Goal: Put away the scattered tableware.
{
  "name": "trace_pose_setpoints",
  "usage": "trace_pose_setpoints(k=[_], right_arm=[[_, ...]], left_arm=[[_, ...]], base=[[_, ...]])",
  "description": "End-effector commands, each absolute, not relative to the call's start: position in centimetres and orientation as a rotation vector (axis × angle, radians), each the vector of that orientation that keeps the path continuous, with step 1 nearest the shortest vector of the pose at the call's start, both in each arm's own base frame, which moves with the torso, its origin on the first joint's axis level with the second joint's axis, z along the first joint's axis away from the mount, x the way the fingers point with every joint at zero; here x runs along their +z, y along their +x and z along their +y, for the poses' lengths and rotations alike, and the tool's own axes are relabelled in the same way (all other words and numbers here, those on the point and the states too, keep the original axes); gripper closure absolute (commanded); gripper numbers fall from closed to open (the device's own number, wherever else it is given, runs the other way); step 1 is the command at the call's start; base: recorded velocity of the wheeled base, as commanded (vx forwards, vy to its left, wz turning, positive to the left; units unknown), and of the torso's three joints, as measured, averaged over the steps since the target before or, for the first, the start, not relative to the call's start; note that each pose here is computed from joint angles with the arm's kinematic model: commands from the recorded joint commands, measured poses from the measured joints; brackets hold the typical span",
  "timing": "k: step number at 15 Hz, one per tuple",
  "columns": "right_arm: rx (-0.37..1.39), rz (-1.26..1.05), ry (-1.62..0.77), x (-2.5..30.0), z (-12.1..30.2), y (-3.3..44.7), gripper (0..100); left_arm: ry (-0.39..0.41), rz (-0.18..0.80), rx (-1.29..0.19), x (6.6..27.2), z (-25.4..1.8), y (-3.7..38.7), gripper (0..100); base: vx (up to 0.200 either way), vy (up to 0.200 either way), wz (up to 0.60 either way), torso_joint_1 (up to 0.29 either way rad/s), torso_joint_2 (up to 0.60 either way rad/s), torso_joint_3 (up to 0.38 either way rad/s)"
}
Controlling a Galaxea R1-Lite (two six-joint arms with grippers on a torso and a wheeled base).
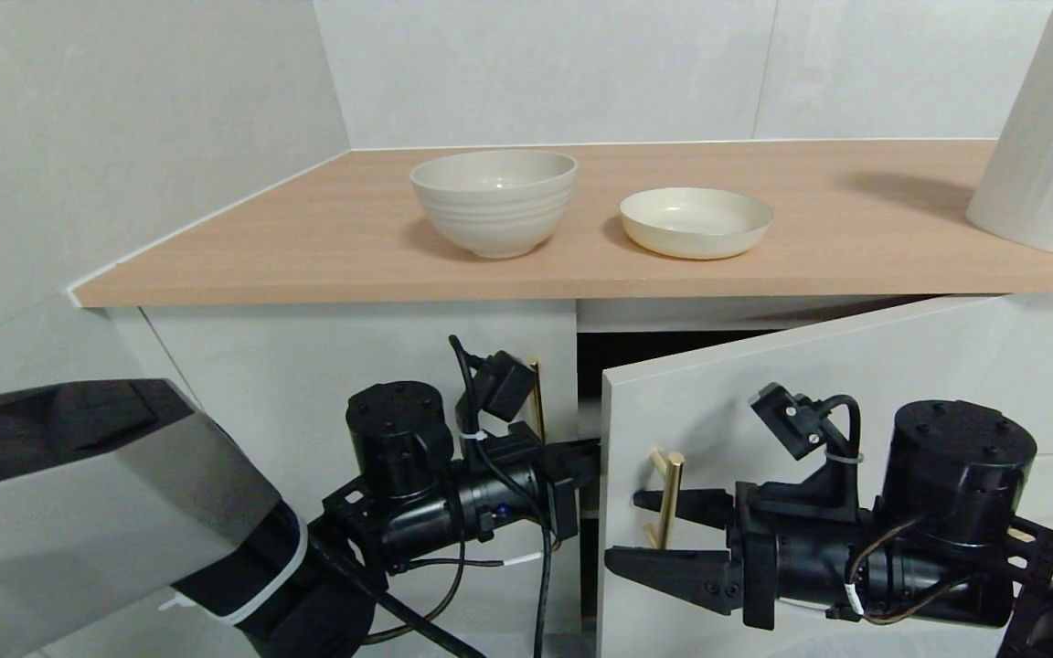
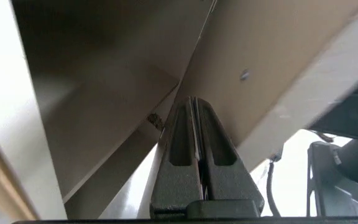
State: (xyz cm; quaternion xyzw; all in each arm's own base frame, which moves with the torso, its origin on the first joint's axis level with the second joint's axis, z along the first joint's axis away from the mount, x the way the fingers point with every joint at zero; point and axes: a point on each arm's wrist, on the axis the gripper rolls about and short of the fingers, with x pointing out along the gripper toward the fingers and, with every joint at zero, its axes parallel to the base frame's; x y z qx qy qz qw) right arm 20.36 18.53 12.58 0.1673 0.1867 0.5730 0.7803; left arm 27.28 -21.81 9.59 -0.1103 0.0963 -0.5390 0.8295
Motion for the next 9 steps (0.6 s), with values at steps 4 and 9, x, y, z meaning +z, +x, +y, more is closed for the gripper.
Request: trace_pose_setpoints(k=[4, 9], right_arm=[[1.197, 0.382, 0.367, 12.8, 17.6, 21.1, 0], [1.141, 0.335, 0.375, 13.6, 15.9, 21.9, 0]], left_arm=[[-0.232, 0.209, -1.17, 8.8, -23.1, 27.6, 100], [-0.237, 0.19, -1.188, 9.3, -23.8, 27.6, 100]], base=[[0.0, 0.0, 0.0, 0.0, 0.0, 0.0], [0.0, 0.0, 0.0, 0.0, 0.0, 0.0]])
